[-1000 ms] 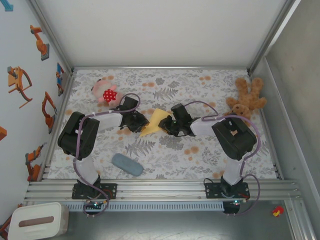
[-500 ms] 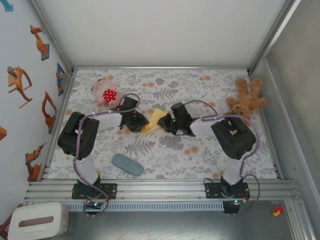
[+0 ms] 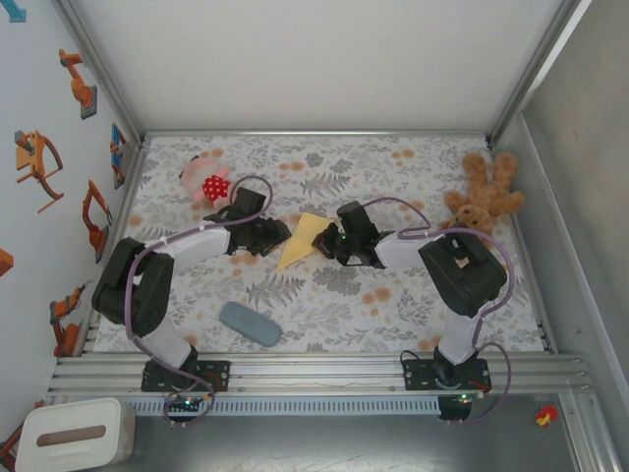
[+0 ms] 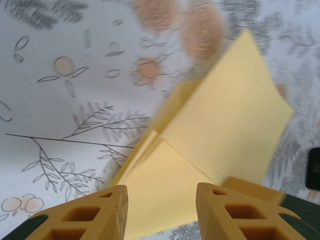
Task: Fold a paper plane with a square sheet of paper (pick it up from the middle)
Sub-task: Fold the wing for the fifth time at the center of the table.
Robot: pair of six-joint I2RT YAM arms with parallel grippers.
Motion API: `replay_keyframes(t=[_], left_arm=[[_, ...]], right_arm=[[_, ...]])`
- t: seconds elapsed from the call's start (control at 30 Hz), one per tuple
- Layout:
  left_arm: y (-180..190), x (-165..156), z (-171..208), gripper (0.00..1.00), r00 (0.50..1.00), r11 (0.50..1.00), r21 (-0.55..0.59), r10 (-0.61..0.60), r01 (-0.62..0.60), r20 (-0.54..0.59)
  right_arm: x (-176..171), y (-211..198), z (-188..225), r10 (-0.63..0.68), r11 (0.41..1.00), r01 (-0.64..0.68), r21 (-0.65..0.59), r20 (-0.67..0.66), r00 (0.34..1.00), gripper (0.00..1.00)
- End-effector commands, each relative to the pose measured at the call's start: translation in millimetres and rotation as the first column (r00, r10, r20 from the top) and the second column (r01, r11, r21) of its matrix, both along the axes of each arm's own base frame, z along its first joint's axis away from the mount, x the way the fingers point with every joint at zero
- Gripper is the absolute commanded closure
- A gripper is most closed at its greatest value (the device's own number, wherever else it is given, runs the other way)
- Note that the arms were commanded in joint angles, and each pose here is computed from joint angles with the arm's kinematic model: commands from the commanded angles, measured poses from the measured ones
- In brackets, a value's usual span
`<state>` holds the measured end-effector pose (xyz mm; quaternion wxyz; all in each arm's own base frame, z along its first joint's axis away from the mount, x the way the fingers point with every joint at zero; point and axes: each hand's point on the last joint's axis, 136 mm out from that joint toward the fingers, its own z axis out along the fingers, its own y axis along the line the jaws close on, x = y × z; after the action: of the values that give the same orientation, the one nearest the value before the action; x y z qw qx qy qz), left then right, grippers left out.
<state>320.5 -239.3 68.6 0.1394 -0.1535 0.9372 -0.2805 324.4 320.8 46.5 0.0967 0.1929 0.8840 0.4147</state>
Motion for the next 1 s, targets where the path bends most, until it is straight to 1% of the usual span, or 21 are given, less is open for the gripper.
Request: replay_keyframes(t=[0.0,0.17,0.33,0.4,0.67,0.77,0.97], left_arm=[[3,-8,11,0.53,0.976,0.981,0.133,-0.161,0.142,0.145],[-1,-14,18,0.42,0.921,0.944,0.229,-0.294,0.238,0.256],[-6,-19,15,0.39,0.847,0.89,0.342,-0.416,0.303,0.332],[-10,-21,14,0.39,0.814,0.862,0.389,-0.464,0.325,0.349],[-39,-28,14,0.39,0.665,0.758,0.487,-0.633,0.433,0.395],[-45,-29,8,0.4,0.636,0.729,0.524,-0.665,0.44,0.391],[-52,-27,-5,0.44,0.601,0.671,0.598,-0.713,0.438,0.361]], right_arm=[[5,-2,19,-0.013,1.0,0.014,-0.007,0.019,1.0,1.0],[7,-4,28,-0.013,1.0,0.013,-0.004,0.001,1.0,1.0],[8,-2,38,-0.008,1.0,0.009,0.022,-0.016,1.0,1.0],[7,-3,39,-0.008,1.0,0.008,0.027,-0.028,1.0,1.0],[6,-2,40,0.004,1.0,-0.002,0.028,-0.058,0.998,1.0],[7,-1,41,0.003,1.0,-0.001,0.032,-0.065,0.998,1.0],[7,-1,42,0.005,0.999,-0.002,0.042,-0.076,0.997,1.0]])
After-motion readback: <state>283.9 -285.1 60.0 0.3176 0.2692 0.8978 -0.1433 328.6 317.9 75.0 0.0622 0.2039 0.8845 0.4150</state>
